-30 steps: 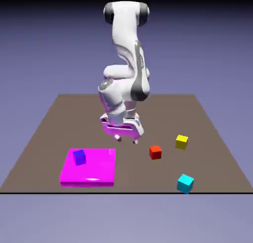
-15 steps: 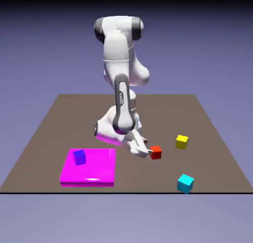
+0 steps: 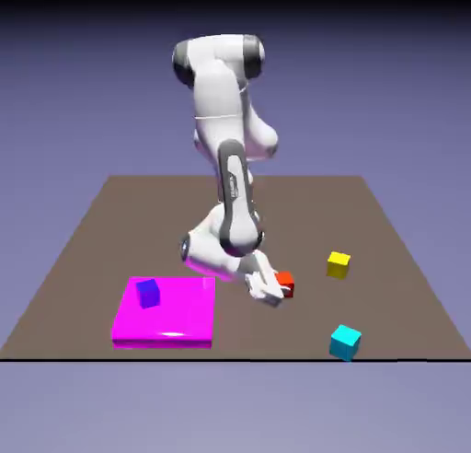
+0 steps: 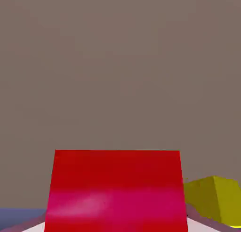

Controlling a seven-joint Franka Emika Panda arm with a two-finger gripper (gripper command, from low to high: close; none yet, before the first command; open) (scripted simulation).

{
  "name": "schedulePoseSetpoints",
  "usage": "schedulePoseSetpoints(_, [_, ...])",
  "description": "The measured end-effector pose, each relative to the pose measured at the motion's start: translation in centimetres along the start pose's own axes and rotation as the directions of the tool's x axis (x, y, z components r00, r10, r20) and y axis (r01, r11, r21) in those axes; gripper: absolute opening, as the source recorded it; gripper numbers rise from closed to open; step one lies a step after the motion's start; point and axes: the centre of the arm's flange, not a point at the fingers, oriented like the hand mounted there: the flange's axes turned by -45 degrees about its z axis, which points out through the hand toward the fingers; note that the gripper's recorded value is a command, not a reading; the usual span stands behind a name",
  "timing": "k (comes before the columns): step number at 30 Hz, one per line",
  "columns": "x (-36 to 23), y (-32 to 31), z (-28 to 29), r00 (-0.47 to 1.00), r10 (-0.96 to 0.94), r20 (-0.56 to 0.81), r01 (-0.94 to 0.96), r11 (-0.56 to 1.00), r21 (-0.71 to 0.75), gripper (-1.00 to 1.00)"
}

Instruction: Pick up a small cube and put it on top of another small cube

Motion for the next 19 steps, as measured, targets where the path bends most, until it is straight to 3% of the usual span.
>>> schedulePoseSetpoints(10, [-6.9,-12.2,1.4,0.995,0.080,0.059,-0.089,0.979,0.181,-1.00])
schedulePoseSetpoints(12, [-7.0,-12.3,1.4,0.995,0.080,0.061,-0.090,0.979,0.183,-1.00])
schedulePoseSetpoints(16, [-5.6,-13.3,7.0,0.995,0.080,0.061,-0.090,0.979,0.183,-1.00])
schedulePoseSetpoints(17, [-5.5,-13.3,7.4,0.995,0.080,0.060,-0.090,0.979,0.183,1.00])
schedulePoseSetpoints(19, [-5.5,-13.3,7.4,0.995,0.080,0.060,-0.090,0.979,0.182,1.00])
